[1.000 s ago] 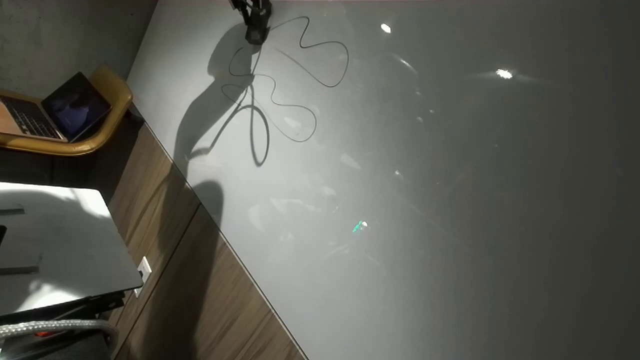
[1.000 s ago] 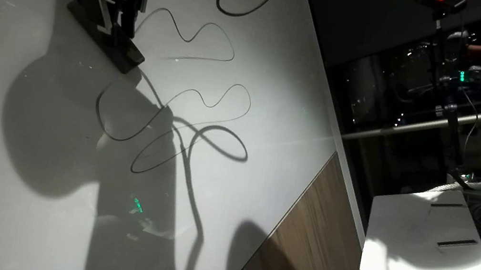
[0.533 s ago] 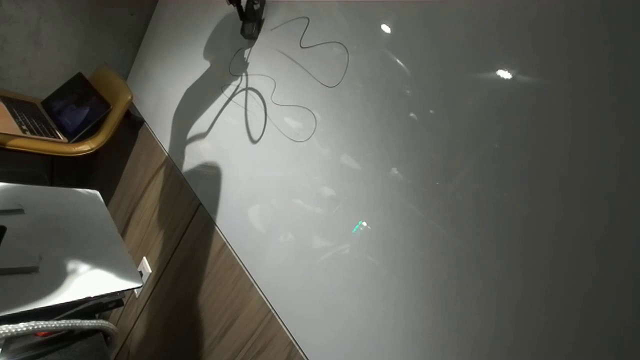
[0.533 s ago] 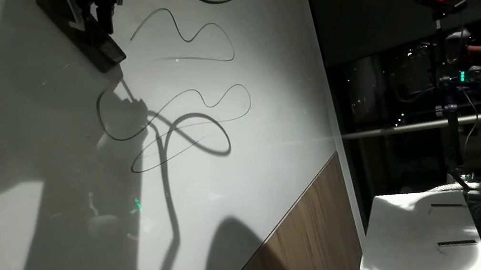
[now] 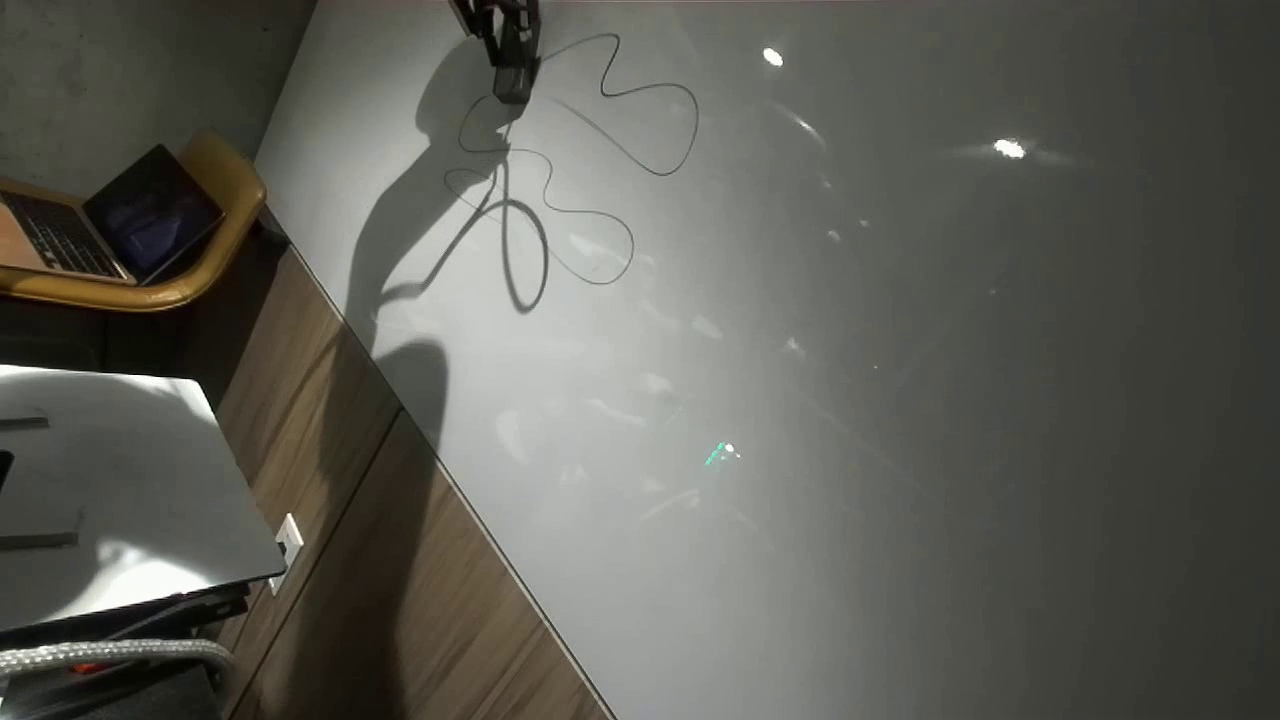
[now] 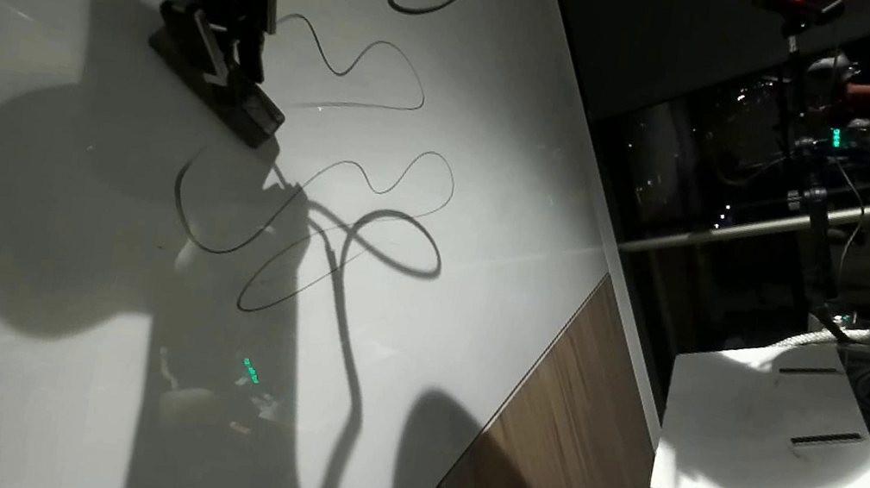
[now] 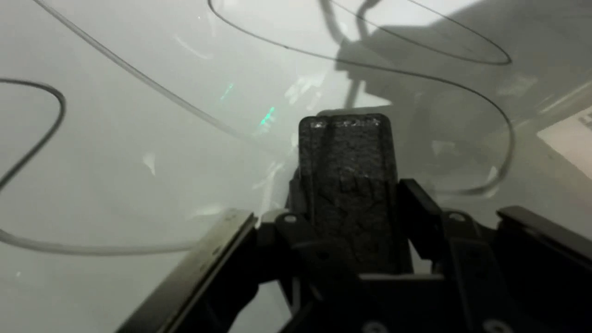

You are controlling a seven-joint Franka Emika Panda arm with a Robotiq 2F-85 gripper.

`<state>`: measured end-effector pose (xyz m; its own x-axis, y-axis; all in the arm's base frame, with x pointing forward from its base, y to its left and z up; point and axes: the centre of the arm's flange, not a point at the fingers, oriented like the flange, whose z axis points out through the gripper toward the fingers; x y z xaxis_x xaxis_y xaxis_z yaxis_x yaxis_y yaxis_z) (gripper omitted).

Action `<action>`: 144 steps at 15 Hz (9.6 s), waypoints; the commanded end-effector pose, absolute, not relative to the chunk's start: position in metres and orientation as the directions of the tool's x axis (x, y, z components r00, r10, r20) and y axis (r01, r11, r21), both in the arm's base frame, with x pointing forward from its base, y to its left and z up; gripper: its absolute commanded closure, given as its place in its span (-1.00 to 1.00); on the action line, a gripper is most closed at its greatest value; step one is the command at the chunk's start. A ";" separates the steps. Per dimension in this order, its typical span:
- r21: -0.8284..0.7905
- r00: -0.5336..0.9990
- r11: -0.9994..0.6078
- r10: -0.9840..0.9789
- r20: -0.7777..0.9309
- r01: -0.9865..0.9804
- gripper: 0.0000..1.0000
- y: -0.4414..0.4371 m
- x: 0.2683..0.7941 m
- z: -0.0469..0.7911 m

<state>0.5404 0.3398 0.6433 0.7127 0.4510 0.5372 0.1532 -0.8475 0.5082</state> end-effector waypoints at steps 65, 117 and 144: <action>0.593 0.847 -0.803 0.276 0.455 -0.057 0.46 0.168 0.571 0.689; 0.504 0.815 -0.843 0.419 0.399 0.187 0.46 0.440 0.623 0.541; 0.516 0.921 -0.853 0.139 0.363 -0.074 0.46 0.191 0.584 0.552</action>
